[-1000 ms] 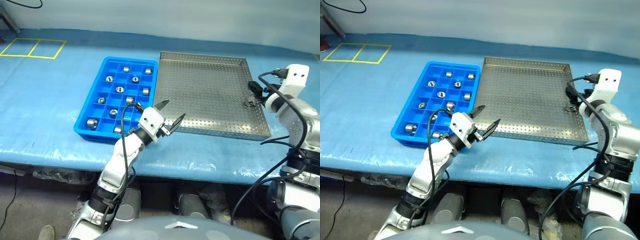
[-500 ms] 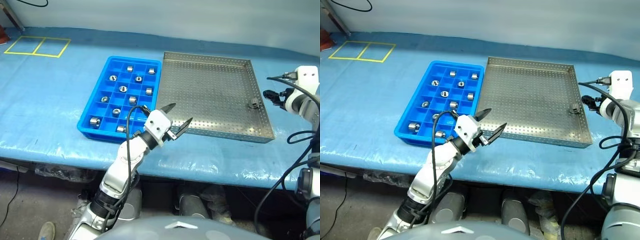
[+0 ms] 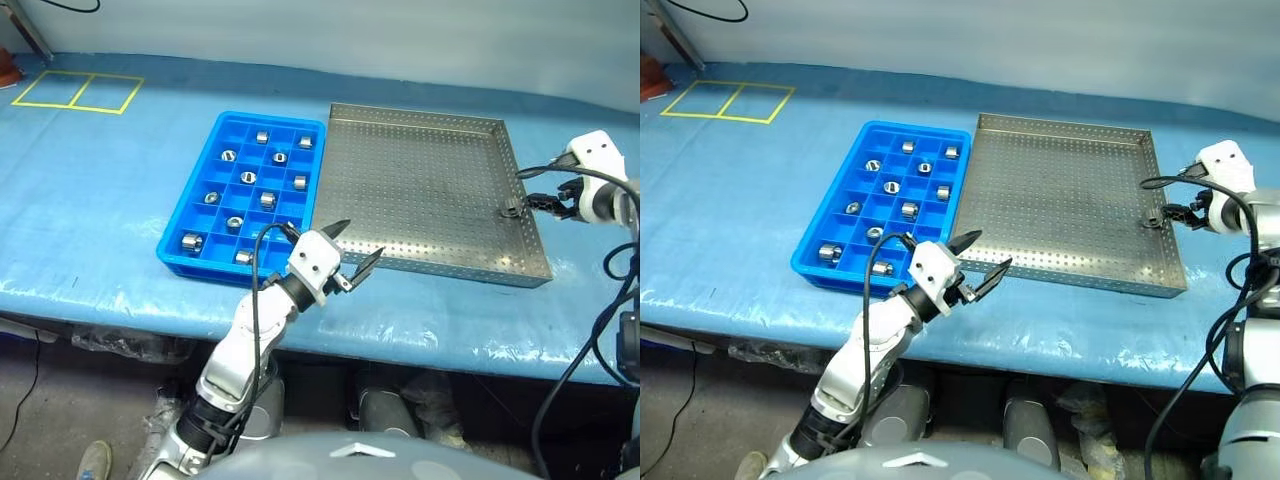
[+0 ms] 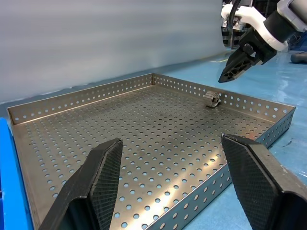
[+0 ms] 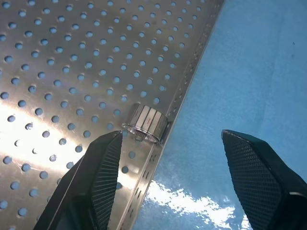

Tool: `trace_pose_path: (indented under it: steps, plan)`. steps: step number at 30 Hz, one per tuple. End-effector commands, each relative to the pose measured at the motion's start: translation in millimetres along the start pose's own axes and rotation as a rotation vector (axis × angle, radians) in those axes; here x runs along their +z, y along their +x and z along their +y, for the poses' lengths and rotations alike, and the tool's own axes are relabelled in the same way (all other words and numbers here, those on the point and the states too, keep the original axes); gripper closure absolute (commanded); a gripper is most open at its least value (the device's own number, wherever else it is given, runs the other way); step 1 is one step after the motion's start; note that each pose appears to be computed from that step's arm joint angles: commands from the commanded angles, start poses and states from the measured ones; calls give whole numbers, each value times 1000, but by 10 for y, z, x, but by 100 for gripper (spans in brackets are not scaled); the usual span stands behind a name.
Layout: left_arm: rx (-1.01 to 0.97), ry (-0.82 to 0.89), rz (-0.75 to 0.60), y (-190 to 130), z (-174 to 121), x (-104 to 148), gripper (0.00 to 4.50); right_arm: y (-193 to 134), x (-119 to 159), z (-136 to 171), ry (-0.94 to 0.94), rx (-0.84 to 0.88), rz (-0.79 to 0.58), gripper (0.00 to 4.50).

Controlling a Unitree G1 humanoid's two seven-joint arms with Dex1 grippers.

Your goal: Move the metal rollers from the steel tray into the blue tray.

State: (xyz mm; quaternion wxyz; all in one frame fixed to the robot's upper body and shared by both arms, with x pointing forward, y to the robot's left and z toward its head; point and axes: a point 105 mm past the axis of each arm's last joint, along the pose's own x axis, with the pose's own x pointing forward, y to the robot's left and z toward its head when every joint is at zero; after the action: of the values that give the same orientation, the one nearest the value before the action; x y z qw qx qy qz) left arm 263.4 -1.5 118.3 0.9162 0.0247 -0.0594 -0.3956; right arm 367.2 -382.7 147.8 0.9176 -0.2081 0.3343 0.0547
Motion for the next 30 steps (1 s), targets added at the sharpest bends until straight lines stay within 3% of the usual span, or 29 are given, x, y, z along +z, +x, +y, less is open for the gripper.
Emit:
trace_pose_path:
  steps: [1,5,15,24,30]
  plan:
    - [15,12,-71,-41,16,208,92,-88,117,-109,-119,-18,-2,101]
    - [32,13,-94,-47,30,281,92,-64,25,-126,-290,-19,117,101]
    - [56,-2,-80,-109,13,281,92,-1,51,-50,-552,49,226,101]
    - [93,-30,-56,-192,-22,241,92,59,175,29,-643,62,237,101]
    - [117,-3,-9,-278,19,153,92,112,117,44,-657,46,288,101]
